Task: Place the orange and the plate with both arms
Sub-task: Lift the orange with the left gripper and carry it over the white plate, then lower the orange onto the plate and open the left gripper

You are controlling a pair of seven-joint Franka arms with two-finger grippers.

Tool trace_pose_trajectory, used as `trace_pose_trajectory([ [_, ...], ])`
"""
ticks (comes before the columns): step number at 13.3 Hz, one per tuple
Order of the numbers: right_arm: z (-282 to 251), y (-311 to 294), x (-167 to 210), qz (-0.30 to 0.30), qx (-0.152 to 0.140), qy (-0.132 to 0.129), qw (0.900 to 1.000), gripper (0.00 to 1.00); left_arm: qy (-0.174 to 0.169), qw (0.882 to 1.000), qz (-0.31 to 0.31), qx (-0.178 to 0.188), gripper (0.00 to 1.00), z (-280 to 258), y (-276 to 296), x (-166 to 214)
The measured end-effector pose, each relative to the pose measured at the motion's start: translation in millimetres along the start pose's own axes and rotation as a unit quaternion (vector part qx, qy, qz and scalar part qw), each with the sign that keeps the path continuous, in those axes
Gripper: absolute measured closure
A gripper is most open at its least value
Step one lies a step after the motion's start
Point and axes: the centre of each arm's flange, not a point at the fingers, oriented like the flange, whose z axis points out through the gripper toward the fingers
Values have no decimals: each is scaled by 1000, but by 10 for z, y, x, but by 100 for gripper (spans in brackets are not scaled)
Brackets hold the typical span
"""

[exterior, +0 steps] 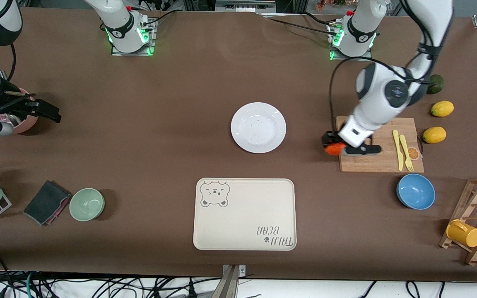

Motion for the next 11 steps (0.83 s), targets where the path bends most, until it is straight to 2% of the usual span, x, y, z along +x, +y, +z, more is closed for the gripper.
trace_pose_trajectory([
  [3,0,-1,0,0,0,0,1000,0,-8,1000,-24,-13,22,50,1048,-526],
  [6,0,0,0,0,0,0,1000,0,-24,999,-29,-20,22,246,1781,-963],
  [8,1,0,0,0,0,0,1000,0,-37,999,-31,-17,22,428,2035,-1151],
  [11,1,0,0,0,0,0,1000,0,-58,998,-34,2,22,758,2078,-1304],
])
